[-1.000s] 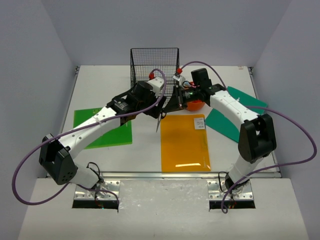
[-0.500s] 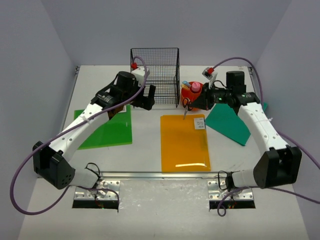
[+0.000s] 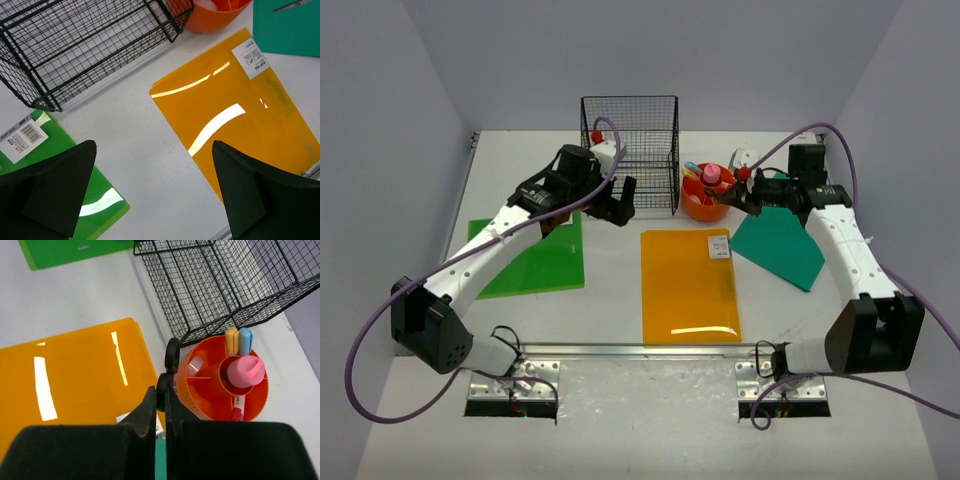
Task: Organize the desk
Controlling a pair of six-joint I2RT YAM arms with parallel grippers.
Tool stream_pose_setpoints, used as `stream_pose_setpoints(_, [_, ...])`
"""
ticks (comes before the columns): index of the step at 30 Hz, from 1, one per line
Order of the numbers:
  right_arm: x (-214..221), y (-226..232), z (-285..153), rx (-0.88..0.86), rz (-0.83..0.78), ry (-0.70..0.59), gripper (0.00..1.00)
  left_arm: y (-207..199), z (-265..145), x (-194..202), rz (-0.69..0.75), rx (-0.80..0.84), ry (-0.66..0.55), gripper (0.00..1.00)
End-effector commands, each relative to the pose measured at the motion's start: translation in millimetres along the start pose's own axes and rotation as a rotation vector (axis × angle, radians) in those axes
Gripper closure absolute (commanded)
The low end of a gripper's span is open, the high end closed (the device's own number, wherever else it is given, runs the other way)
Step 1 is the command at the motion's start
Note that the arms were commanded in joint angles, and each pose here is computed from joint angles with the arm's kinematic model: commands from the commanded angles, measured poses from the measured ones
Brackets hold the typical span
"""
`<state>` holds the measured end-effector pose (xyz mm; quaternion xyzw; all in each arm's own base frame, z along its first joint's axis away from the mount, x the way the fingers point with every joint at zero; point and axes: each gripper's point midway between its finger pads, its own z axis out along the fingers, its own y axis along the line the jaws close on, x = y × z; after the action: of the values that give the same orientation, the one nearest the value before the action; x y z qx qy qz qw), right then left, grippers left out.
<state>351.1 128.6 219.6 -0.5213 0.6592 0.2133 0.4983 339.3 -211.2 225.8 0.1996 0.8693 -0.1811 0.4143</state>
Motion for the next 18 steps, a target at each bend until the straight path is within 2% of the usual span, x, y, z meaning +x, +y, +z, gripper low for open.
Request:
stream_pose_setpoints(1, [-6.6,-26.7,-1.5,0.015,-0.24,-0.012,1.0,-3.7,3.5,0.8,0.01,0.022,0.006,0.0])
stream_pose_setpoints(5, [-0.2,-35.5,4.7,-0.03,-0.284,0.002,1.0,-3.0,5.0,2.0,0.013,0.02,0.012,0.0])
stream_pose_setpoints(18, [28.1,-54.4,7.5,-0.089,-0.274,0.053,1.0,-0.6,13.1,5.3,0.013,0.013,0.03,0.0])
